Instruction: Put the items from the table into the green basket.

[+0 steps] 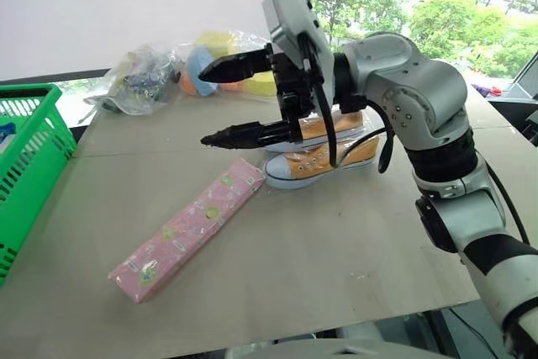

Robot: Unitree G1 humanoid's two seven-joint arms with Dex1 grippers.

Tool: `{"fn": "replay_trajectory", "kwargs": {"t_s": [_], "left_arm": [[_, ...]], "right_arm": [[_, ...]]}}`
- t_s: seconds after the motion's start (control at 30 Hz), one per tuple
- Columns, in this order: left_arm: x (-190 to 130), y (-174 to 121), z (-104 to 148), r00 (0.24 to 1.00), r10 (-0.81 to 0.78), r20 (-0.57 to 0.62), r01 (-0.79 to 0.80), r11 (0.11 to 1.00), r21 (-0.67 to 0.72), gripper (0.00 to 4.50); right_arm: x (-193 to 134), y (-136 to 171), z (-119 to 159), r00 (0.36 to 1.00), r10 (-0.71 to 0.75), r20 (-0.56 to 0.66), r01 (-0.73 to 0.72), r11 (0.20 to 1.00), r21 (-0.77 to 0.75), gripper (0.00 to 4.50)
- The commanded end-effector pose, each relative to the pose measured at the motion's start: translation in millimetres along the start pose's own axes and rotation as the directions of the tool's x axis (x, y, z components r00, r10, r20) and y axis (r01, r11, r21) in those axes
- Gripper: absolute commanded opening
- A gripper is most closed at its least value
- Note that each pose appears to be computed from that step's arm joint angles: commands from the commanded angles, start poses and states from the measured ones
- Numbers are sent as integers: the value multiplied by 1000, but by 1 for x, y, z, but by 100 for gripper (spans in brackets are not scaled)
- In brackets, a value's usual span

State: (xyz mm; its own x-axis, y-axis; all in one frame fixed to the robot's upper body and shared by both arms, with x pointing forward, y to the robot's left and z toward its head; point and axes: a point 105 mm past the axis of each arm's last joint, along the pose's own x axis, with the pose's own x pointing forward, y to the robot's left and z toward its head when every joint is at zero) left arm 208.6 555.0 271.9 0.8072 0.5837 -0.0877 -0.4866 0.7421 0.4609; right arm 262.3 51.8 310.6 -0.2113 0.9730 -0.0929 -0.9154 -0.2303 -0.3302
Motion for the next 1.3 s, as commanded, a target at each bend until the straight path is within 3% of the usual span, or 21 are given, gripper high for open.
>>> {"fn": "replay_trajectory", "kwargs": {"t_s": [0.03,0.17,0.3,0.37,0.47,0.57,0.63,0.73,0.83,0.9,1.03,1.17,1.27,1.3], "left_arm": [[-4,-11,57,963,-129,237,155,983,-95,445],[-8,-35,82,900,-272,340,334,932,-139,445],[-28,-118,95,770,-529,357,588,805,-76,445],[-40,-147,89,761,-559,329,611,788,-74,445],[-67,-196,70,662,-708,247,744,662,-94,445],[-99,-234,57,519,-830,207,854,490,-176,445],[-129,-265,36,415,-906,78,901,398,-172,445],[-146,-284,14,385,-922,-35,902,384,-195,445],[-164,-298,9,311,-948,-73,935,319,-155,445],[-161,-306,12,329,-942,-69,928,336,-160,445],[-156,-315,-6,363,-907,-213,918,387,-85,445],[-148,-312,-37,416,-819,-395,900,434,46,445],[-153,-312,-59,368,-796,-480,915,402,36,445],[-150,-311,-66,389,-775,-498,908,415,62,445]], "right_arm": [[-9,-1,13,999,-23,45,25,999,-41,450],[-10,-2,11,998,-34,47,36,999,-40,450],[-14,-4,6,997,-62,46,63,998,-25,450],[-15,-5,4,997,-68,45,69,997,-22,450],[-17,-6,1,996,-82,33,83,996,-27,450],[-22,-4,-2,995,-93,22,93,995,-22,450],[-36,2,-14,995,-102,-17,102,995,7,450],[-59,10,-43,982,-136,-128,142,989,38,450],[-69,16,-52,976,-159,-148,171,982,76,450],[-74,20,-57,970,-182,-163,200,975,100,450],[-78,29,-63,961,-218,-168,241,961,135,450],[-78,33,-62,956,-246,-162,270,951,151,450],[-78,34,-63,949,-269,-165,294,943,155,450],[-79,35,-64,947,-273,-168,299,942,156,450]]}}
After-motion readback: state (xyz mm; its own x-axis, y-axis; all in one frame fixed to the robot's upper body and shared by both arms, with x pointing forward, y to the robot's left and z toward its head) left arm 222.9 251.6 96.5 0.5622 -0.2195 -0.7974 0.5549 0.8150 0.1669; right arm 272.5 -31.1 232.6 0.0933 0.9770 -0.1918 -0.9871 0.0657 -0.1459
